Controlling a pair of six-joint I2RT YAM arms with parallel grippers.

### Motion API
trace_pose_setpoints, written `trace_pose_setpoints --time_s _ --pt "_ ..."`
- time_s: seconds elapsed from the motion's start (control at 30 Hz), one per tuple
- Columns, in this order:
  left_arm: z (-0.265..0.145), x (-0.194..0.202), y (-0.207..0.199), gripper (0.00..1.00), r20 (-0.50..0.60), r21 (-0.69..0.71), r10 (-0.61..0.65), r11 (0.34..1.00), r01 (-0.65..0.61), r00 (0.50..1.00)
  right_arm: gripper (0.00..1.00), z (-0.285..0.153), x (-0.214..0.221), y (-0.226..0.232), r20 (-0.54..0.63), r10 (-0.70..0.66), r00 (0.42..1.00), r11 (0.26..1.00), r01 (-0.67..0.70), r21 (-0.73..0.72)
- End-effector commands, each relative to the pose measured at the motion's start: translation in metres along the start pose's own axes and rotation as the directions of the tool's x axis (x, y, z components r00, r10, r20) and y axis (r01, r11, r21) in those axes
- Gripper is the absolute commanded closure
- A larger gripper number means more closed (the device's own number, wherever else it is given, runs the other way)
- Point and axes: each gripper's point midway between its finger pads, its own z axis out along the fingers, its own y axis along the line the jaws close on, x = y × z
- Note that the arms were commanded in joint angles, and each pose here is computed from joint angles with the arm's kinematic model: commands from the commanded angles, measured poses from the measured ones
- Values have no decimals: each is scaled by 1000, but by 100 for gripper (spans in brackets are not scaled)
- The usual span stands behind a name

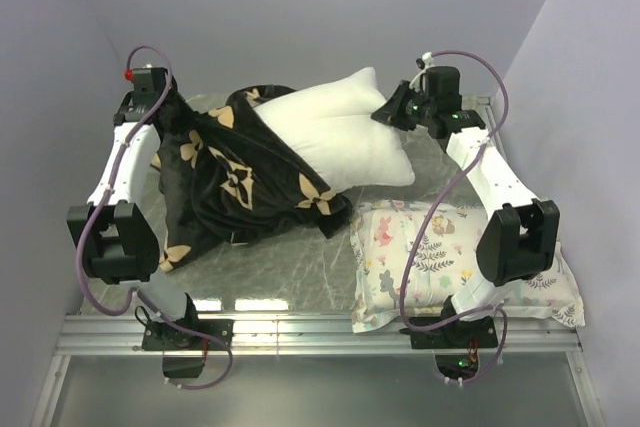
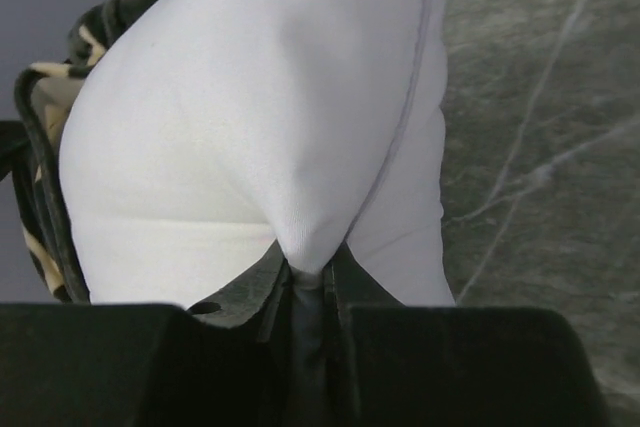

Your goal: Remove the pillowcase from the pillow

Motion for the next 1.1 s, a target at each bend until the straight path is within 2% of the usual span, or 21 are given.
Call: trace_pose_setpoints --time_s 0.0,0.03,0.17,0.2,0.23,0.27,0.3,0.37,0.4,0.43,0.47,0.5,0.57,0.6,0.77,0.8,0.87,0.9,1.0,1.03,1.07 --pt "-10 -55 27 100 203 -53 -27 998 38 979 100 -24 -30 -67 135 10 991 973 -41 225" --pt "-4 -43 16 100 158 -25 -12 1000 16 987 100 -19 -23 -70 121 13 993 973 -41 229" --pt "1 -17 -21 99 114 54 102 993 -109 988 100 -7 0 -73 84 12 996 971 -32 237" --pt "0 -12 -30 96 107 83 133 986 -142 985 100 -4 6 -73 73 12 997 971 -29 235" --pt "-6 -9 -43 89 113 109 147 981 -160 983 100 -3 13 -76 60 13 998 970 -27 242" --pt "-10 -11 -48 69 121 125 155 977 -170 981 100 -2 15 -76 62 5 998 970 -20 244" --pt "-15 -14 -51 56 133 136 160 975 -177 978 95 -2 18 -77 56 0 998 969 -14 248" --pt "-36 -12 -73 35 165 179 180 961 -209 970 77 -4 23 -77 52 -12 999 967 -2 256" --pt "-43 -13 -71 33 177 150 195 963 -222 965 55 -6 24 -77 52 -23 998 966 9 259" --pt "-60 -11 -81 30 201 164 209 956 -243 957 46 -11 21 -73 65 -37 997 966 19 259" --pt "-69 -8 -83 17 210 157 221 954 -256 952 40 -14 24 -71 62 -48 997 964 30 263" --pt "-71 -1 -71 16 211 90 230 963 -253 950 30 -18 21 -72 77 -63 995 957 39 287" --pt "-95 16 -77 15 239 83 250 958 -276 938 24 -30 15 -63 103 -96 990 952 61 299" --pt "-91 31 -60 15 225 23 246 966 -257 943 19 -35 10 -64 123 -107 987 943 62 328" --pt "-130 87 -47 14 221 93 195 971 -219 956 14 -70 -3 -31 168 -187 968 941 127 313" --pt "-126 111 -33 14 183 85 194 974 -212 964 13 -72 4 -15 159 -211 964 948 162 275" --pt "-143 137 -35 13 169 159 164 969 -191 972 11 -80 18 4 131 -280 951 940 244 237" --pt "-137 160 -21 13 131 143 179 970 -198 975 11 -77 39 27 94 -329 939 933 309 185" --pt "-136 198 -13 13 87 173 182 965 -195 979 10 -72 76 41 46 -410 911 903 399 158" --pt "-135 211 -13 13 67 177 195 963 -204 979 9 -68 103 43 13 -439 898 891 433 136" --pt "-133 218 -12 12 57 176 195 964 -202 979 9 -64 105 44 37 -446 894 888 437 145"
